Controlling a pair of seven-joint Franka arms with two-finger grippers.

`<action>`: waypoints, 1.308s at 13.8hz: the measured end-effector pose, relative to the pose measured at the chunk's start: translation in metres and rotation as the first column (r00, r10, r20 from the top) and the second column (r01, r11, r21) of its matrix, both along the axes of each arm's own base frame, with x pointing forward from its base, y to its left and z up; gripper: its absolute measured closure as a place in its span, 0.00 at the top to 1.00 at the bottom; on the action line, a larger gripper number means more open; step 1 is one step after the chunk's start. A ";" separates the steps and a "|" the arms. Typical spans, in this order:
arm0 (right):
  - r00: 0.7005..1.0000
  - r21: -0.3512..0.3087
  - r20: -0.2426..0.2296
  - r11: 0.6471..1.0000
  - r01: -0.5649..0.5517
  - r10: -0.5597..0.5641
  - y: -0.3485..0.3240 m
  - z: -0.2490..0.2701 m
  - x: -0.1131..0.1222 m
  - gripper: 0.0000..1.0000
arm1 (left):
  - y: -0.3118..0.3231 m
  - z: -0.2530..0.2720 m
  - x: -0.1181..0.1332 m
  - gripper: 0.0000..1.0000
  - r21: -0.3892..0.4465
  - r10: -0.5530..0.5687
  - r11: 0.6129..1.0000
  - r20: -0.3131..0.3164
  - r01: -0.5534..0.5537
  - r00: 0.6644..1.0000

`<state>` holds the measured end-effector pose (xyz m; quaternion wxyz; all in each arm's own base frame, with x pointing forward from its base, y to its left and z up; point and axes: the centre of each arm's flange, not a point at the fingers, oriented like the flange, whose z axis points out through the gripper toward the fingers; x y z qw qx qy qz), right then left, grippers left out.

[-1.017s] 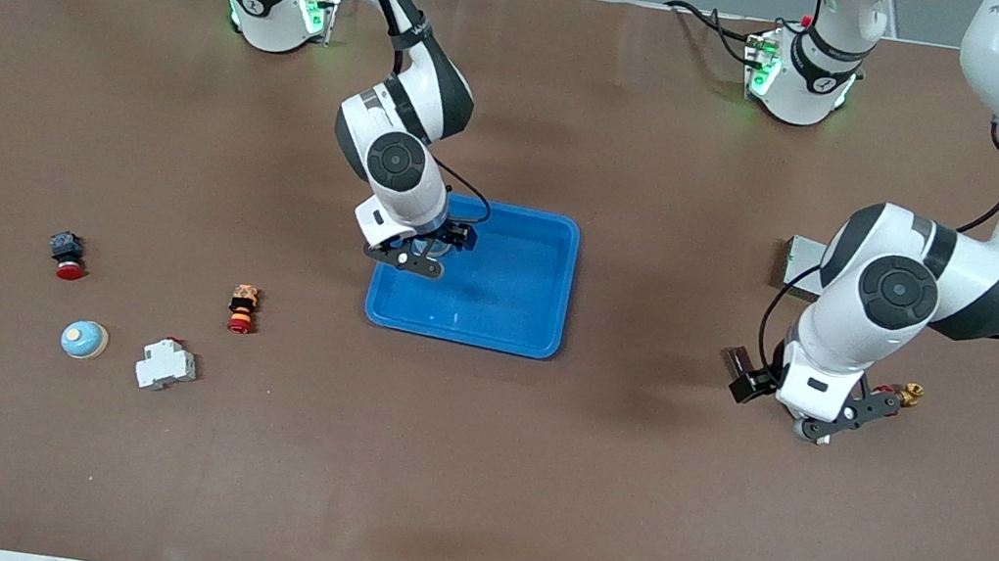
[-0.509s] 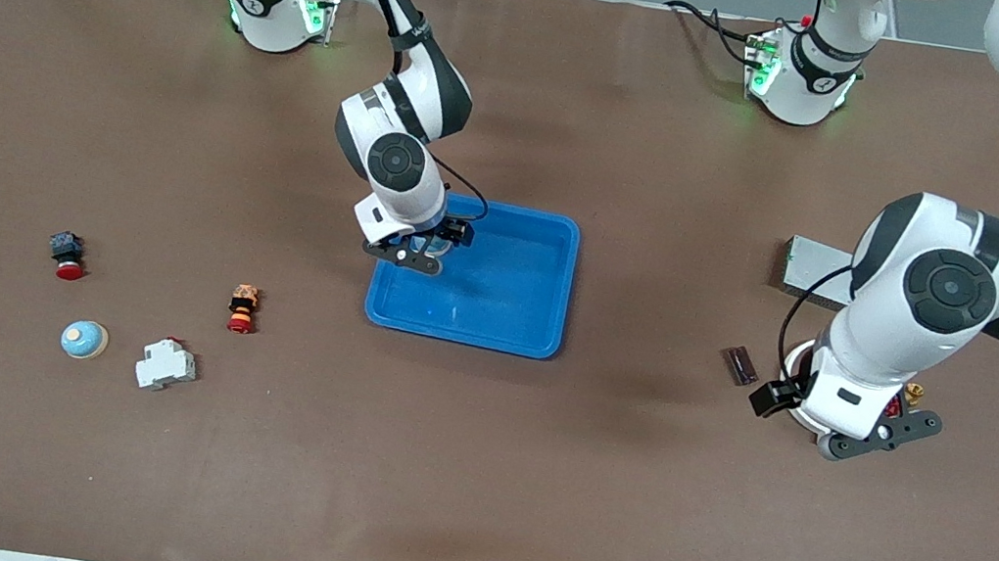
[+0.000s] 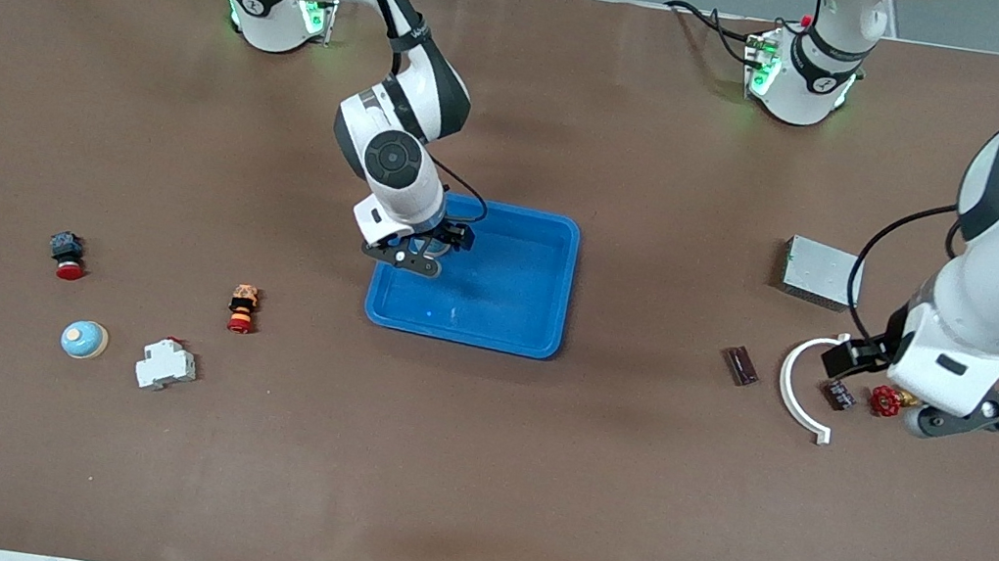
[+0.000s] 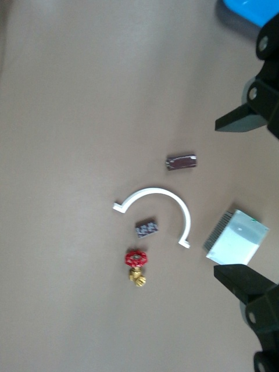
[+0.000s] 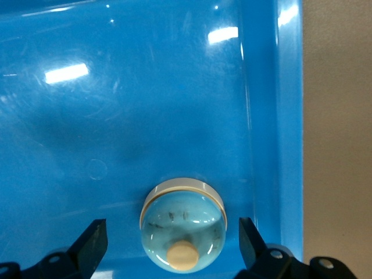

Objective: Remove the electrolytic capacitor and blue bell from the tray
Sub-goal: 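Place the capacitor near the arc while the right gripper lifts the bell, then carry the blue bell with the right gripper toward the red button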

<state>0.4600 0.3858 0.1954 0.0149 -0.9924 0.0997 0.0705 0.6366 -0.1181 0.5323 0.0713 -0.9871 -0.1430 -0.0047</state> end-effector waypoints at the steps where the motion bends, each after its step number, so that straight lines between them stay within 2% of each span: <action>1: 1.000 -0.002 -0.002 1.000 0.000 0.000 -0.001 -0.002 -0.001 1.00 | 0.001 0.005 -0.003 1.00 -0.001 0.001 1.000 -0.003 -0.001 1.000; 3: 1.000 -0.006 -0.008 1.000 0.000 0.000 -0.002 -0.006 -0.002 1.00 | 0.004 0.014 -0.008 1.00 0.004 0.007 1.000 -0.005 -0.007 1.000; 6: 1.000 -0.005 -0.005 1.000 0.002 -0.002 -0.002 -0.010 -0.002 1.00 | 0.018 0.038 -0.017 1.00 -0.054 -0.033 0.998 -0.002 0.033 0.999; 11: 1.000 -0.002 0.001 1.000 0.004 -0.004 -0.002 -0.016 -0.002 1.00 | 0.047 0.090 -0.056 1.00 -0.062 -0.086 0.995 -0.023 0.084 0.996; 14: 1.000 -0.001 0.003 1.000 0.005 -0.005 -0.003 -0.018 -0.002 0.71 | 0.084 0.104 -0.080 1.00 -0.126 -0.112 0.986 -0.025 0.108 0.993; 18: 1.000 0.000 0.004 1.000 0.005 -0.005 -0.002 -0.017 -0.001 0.68 | 0.093 0.110 -0.107 1.00 -0.137 -0.119 0.984 -0.003 0.118 0.993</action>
